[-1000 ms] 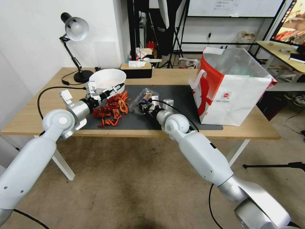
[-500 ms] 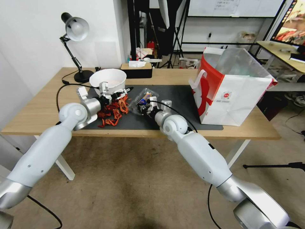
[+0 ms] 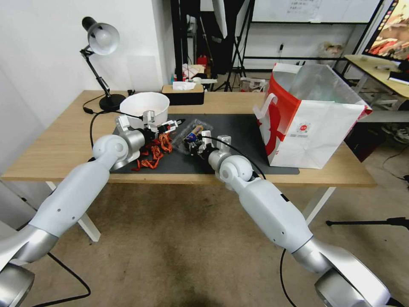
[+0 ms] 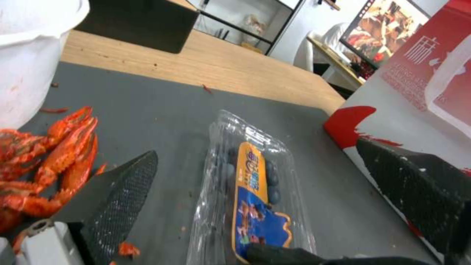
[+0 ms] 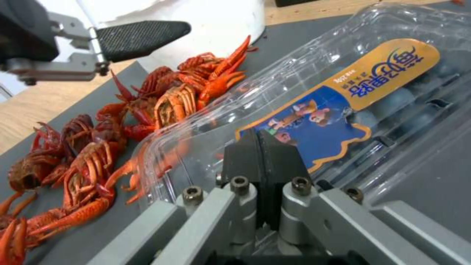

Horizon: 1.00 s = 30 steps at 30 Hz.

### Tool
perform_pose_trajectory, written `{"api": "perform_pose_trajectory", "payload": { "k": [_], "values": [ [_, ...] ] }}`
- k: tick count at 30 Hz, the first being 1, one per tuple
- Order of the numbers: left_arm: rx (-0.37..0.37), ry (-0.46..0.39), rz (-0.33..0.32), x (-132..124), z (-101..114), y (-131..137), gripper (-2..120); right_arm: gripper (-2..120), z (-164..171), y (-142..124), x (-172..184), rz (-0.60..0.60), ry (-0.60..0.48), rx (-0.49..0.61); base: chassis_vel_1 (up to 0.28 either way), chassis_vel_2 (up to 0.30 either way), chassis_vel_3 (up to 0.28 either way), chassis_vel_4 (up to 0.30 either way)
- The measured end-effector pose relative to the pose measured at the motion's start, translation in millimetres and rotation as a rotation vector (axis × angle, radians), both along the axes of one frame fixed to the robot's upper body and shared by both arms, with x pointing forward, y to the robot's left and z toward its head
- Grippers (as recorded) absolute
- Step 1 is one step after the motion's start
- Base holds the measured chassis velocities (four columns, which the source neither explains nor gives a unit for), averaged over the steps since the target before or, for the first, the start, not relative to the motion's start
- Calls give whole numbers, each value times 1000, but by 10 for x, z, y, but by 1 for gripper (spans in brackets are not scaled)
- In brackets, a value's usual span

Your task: Close the takeout container lid, then place the container into the takeout bag.

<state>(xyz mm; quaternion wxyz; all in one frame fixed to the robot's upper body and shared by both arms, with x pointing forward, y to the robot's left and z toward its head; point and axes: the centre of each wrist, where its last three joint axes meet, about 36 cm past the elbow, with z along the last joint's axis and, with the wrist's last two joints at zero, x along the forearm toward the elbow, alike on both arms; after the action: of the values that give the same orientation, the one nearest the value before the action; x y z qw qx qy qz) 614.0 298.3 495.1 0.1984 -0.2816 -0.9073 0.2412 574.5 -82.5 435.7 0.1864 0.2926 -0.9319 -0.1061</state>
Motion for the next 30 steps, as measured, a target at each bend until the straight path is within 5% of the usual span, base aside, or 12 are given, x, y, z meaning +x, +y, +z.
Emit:
{"api": "perform_pose_trajectory", "payload": {
  "k": [16, 30],
  "values": [
    [51, 78, -67, 365, 177, -137, 100, 0, -22, -37, -32, 6, 1, -4, 0, 0, 0, 0],
    [82, 171, -76, 483, 103, -240, 100, 0, -32, -11, -54, 17, 1, -5, 0, 0, 0, 0]
  ]
}}
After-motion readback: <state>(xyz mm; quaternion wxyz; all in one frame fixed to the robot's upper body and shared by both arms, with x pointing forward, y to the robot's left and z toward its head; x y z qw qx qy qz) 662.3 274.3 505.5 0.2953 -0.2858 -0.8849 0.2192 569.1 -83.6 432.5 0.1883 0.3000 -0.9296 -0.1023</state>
